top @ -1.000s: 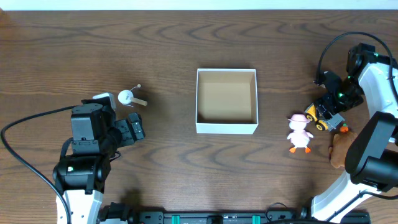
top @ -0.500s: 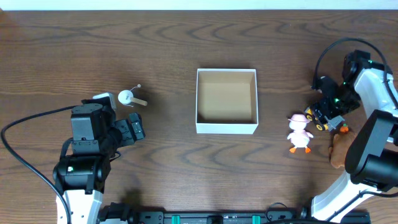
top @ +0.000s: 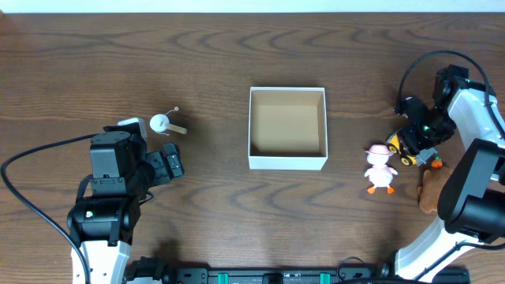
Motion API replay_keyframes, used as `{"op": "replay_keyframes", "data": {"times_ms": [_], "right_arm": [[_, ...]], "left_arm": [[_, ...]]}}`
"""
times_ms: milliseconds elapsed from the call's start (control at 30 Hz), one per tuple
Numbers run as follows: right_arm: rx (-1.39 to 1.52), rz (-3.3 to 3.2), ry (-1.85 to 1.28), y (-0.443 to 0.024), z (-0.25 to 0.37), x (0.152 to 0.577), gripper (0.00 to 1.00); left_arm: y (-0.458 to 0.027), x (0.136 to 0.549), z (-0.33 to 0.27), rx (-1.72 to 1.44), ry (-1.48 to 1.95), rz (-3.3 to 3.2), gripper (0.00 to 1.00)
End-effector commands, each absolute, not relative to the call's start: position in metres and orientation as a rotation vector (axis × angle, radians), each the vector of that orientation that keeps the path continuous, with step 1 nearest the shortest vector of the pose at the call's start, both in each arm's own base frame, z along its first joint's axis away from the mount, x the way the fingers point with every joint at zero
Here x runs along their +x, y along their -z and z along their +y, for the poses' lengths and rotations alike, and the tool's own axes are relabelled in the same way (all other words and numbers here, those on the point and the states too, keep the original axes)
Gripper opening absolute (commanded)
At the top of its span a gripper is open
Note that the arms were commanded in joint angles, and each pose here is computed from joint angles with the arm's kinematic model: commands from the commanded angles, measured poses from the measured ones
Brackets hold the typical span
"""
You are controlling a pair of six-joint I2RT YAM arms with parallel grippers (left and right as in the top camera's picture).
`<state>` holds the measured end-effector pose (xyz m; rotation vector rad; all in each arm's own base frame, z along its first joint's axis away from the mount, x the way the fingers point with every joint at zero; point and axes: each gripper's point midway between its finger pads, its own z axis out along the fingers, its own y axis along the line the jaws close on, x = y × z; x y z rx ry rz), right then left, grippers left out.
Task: Pack container
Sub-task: 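Reach the right gripper down and grasp the yellow toy truck, then carry the truck with the right gripper and release it in the box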
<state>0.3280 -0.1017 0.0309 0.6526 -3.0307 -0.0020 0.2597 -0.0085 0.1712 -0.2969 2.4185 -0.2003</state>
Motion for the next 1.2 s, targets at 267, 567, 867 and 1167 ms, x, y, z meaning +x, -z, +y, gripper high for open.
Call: {"op": "replay_keyframes", "data": {"times_ms": [267, 567, 867, 1167], "right_arm": [[0.533, -3.076, -0.015, -0.031, -0.104, 0.335, 0.40], [0.385, -3.223, -0.005, -0.074, -0.078, 0.371, 0.21], [0.129, -3.468, 0.044, -0.181, -0.004, 0.401, 0.01], [0.032, -3.689, 0.338, -0.249, 0.134, 0.401, 0.02]], "left_arm": [[-0.182, 0.263, -0.008, -0.309, 0.214, 2.388, 0.98], [-0.182, 0.263, -0.008, -0.309, 0.214, 2.388, 0.98], [-0.181, 0.263, -0.009, -0.309, 0.215, 2.389, 0.98], [-0.173, 0.265, -0.009, -0.315, 0.212, 2.421, 0.98]]}}
